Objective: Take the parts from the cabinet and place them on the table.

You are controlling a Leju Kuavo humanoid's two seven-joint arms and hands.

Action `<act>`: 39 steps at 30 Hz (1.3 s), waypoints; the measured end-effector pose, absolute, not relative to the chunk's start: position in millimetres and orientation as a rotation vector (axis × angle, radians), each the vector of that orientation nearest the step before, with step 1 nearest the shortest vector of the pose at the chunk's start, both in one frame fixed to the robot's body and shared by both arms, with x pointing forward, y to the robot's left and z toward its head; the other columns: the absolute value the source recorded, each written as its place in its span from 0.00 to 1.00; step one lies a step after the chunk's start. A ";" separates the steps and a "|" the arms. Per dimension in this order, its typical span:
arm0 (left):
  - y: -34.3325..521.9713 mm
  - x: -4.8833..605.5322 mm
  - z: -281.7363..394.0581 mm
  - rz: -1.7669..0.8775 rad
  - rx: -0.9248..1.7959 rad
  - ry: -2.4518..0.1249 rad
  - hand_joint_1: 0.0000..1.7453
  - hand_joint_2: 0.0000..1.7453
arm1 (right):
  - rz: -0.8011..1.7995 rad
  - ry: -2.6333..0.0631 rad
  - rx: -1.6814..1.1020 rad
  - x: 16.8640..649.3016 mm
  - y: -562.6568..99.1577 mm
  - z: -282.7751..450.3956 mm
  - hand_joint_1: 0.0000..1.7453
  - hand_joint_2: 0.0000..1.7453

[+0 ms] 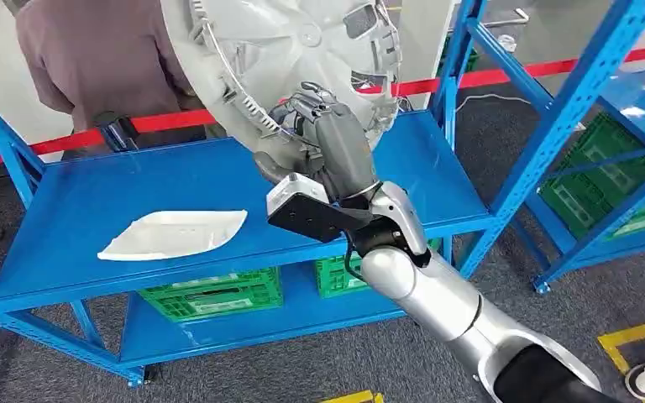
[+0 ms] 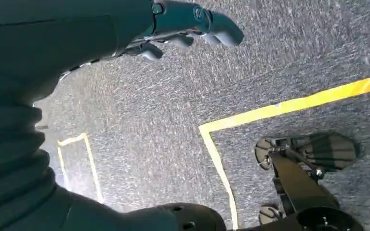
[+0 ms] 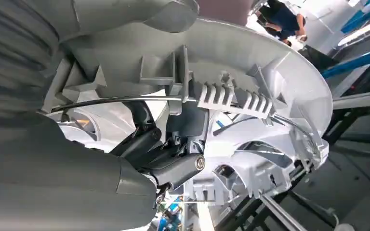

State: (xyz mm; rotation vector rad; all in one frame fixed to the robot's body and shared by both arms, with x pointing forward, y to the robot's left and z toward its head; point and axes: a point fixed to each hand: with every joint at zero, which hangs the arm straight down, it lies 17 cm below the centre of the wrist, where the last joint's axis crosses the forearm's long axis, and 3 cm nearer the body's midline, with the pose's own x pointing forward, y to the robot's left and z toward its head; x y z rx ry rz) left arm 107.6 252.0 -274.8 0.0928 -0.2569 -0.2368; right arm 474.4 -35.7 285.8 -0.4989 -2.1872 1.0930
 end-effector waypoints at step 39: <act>252.8 106.8 -275.0 -0.263 0.093 -0.256 0.00 1.00 | 1.123 -2.164 -0.505 457.1 -32.3 270.0 1.00 1.00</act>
